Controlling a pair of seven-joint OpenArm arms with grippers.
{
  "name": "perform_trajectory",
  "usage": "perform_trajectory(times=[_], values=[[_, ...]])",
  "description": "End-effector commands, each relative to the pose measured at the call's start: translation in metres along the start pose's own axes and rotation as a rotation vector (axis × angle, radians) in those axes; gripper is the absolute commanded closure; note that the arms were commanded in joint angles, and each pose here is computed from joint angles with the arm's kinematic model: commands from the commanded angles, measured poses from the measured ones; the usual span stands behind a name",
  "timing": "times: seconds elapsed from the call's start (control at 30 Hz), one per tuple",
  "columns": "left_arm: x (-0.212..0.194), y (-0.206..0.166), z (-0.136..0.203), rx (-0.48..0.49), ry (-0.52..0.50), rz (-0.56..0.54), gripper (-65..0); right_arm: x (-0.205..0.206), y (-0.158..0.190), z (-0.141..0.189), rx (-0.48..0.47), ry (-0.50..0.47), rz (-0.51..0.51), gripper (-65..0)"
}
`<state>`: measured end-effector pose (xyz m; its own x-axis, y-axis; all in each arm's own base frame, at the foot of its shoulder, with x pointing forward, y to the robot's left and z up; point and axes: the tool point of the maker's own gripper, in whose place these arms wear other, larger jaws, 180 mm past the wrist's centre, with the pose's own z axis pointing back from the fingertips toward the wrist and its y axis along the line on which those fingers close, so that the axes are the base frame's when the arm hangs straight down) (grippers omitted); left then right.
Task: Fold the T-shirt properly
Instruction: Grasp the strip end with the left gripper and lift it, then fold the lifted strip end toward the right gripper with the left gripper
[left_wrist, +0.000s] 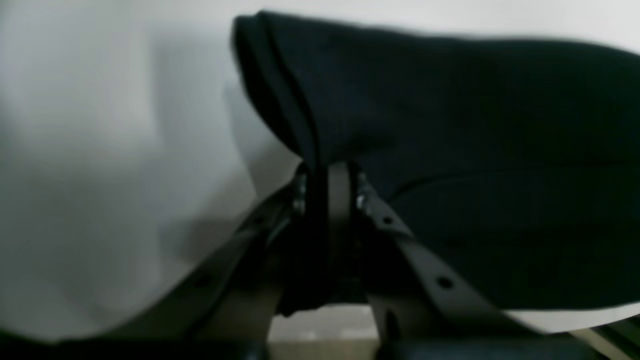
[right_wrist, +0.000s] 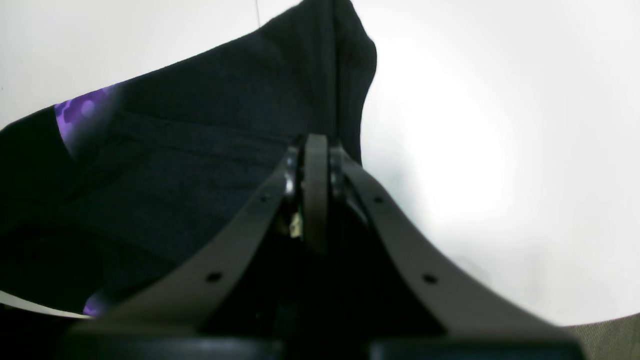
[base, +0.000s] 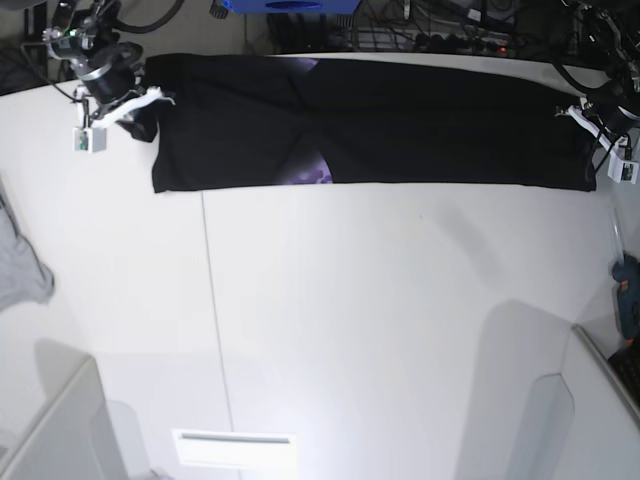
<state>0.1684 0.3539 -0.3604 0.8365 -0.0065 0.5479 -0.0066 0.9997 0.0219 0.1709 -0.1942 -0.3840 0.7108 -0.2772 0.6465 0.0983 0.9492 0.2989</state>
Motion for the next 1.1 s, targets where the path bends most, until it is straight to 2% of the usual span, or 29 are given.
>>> perform_trajectory(times=[0.0,0.07,0.2,0.57,0.93,1.07], values=[[0.010,0.001,0.010,0.020,-0.023,-0.051,0.0,0.008,0.003,0.003,0.015,-0.034,0.010,0.0],[0.021,-0.008,0.019,0.026,-0.055,-0.094,0.0,0.008,0.003,0.003,0.015,-0.034,0.010,0.0],[0.023,-0.041,0.019,-0.021,-0.073,-0.136,0.0,0.008,0.003,0.003,0.015,-0.034,0.010,0.0],[0.007,-0.120,-0.006,-0.235,-0.024,-0.196,0.0,0.009,0.003,0.003,0.015,-0.034,0.010,0.0],[-0.005,-0.198,-0.016,-0.433,-0.006,-0.222,0.0,-0.002,-0.003,-0.002,0.007,-0.006,-0.013,0.0],[-0.010,-0.228,-0.016,-0.514,0.008,-0.264,0.0,0.000,-0.002,-0.003,0.009,-0.011,-0.012,0.0]])
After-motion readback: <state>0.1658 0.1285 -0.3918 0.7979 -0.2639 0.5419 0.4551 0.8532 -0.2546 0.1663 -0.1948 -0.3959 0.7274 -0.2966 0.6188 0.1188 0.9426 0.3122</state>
